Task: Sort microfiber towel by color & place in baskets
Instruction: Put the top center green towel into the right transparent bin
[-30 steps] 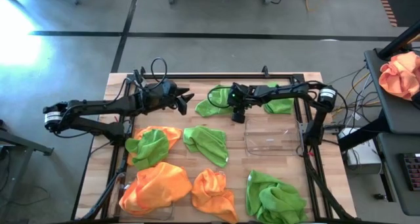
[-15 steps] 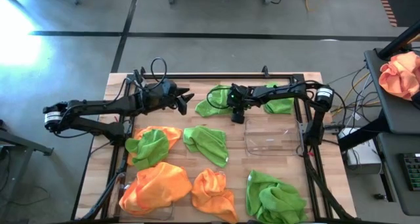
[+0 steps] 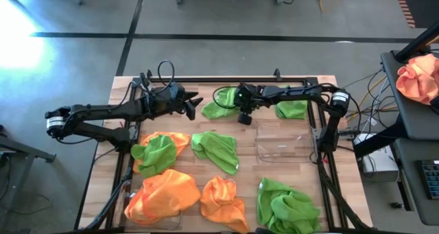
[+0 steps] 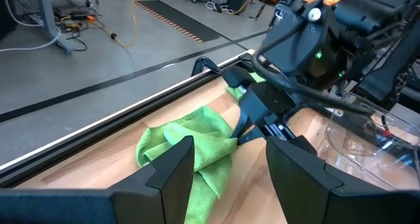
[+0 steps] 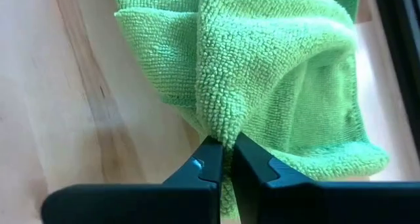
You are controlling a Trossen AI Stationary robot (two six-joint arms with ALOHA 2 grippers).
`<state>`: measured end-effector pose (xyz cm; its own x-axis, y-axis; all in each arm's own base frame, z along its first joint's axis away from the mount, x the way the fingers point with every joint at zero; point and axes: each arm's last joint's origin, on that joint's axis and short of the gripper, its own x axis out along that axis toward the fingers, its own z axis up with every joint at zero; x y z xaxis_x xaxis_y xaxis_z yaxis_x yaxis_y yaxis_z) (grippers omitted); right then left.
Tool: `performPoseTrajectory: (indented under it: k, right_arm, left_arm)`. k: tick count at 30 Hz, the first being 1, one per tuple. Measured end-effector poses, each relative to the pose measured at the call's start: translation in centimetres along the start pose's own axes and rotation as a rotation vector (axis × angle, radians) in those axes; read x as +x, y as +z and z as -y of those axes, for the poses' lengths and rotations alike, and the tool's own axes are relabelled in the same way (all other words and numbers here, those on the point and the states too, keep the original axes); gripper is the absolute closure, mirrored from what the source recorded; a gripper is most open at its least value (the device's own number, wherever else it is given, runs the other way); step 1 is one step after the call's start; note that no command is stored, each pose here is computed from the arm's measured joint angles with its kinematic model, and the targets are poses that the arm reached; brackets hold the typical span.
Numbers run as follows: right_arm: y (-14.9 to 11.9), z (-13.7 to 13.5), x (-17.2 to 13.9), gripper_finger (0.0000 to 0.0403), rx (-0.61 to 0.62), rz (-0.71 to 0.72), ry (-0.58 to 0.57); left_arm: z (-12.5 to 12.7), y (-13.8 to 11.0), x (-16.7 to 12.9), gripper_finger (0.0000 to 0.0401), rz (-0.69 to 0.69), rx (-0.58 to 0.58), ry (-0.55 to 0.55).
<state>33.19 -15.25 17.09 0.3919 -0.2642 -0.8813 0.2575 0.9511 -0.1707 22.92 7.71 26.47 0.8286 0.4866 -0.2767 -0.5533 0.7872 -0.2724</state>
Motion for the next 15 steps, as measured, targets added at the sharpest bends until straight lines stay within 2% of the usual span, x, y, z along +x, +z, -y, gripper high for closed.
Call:
performPoseTrajectory:
  k: [5,15]
  right_arm:
    - [0.7,0.3,-0.8,0.0392,0.014,-0.02,-0.008]
    - [3.6,1.6,-4.5,0.0393,0.024,-0.078,-0.147]
  left_arm:
    - [0.0,0.0,0.0,0.0227,-0.002,0.0,-0.007]
    - [0.1,0.0,0.0,0.0227,-0.011,0.0,-0.032]
